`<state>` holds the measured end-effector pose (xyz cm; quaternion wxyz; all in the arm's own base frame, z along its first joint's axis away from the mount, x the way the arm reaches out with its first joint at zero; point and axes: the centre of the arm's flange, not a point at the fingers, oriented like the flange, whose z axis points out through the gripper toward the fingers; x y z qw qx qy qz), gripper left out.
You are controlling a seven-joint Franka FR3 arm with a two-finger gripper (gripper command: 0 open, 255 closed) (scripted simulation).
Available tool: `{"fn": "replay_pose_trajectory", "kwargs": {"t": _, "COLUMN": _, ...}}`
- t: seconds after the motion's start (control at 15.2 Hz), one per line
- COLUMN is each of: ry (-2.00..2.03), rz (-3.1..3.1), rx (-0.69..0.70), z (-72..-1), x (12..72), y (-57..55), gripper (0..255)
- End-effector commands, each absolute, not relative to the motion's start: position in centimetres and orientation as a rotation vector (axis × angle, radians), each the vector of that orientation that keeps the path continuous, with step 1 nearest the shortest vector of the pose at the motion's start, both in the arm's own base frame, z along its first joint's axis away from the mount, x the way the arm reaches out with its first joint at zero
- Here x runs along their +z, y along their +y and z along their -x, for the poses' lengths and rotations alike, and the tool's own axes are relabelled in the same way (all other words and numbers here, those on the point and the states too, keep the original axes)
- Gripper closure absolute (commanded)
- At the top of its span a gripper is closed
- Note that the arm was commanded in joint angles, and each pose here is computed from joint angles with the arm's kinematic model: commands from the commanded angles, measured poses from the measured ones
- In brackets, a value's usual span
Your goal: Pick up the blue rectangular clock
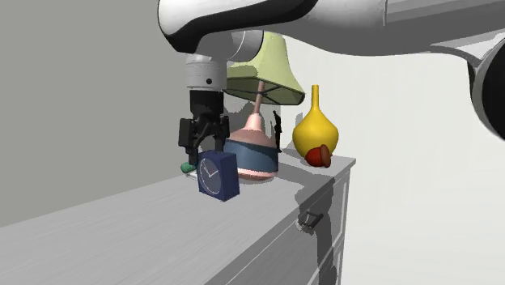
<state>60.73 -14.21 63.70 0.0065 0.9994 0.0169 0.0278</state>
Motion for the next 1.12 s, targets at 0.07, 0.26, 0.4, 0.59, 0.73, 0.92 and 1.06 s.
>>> {"fn": "replay_pose_trajectory", "kwargs": {"t": 0.07, "ry": 0.010, "rz": -3.132, "rx": -0.018, "z": -61.0, "x": 61.6, "y": -15.8, "gripper": 255}}
{"fn": "replay_pose_trajectory", "kwargs": {"t": 0.26, "ry": 0.012, "rz": -3.132, "rx": -0.018, "z": -61.5, "x": 61.1, "y": -15.6, "gripper": 255}}
{"fn": "replay_pose_trajectory", "kwargs": {"t": 0.4, "ry": 0.011, "rz": -3.132, "rx": -0.017, "z": -61.2, "x": 61.2, "y": -16.0, "gripper": 255}}
{"fn": "replay_pose_trajectory", "kwargs": {"t": 0.59, "ry": 0.011, "rz": -3.133, "rx": -0.018, "z": -60.7, "x": 61.4, "y": -16.6, "gripper": 255}}
{"fn": "replay_pose_trajectory", "kwargs": {"t": 0.73, "ry": 0.010, "rz": -3.132, "rx": -0.018, "z": -60.4, "x": 62.4, "y": -15.8, "gripper": 255}}
{"fn": "replay_pose_trajectory", "kwargs": {"t": 0.92, "ry": 0.010, "rz": -3.132, "rx": -0.018, "z": -60.4, "x": 64.0, "y": -15.8, "gripper": 255}}
{"fn": "replay_pose_trajectory", "kwargs": {"t": 1.06, "ry": 0.010, "rz": -3.132, "rx": -0.018, "z": -60.4, "x": 65.0, "y": -15.8, "gripper": 255}}
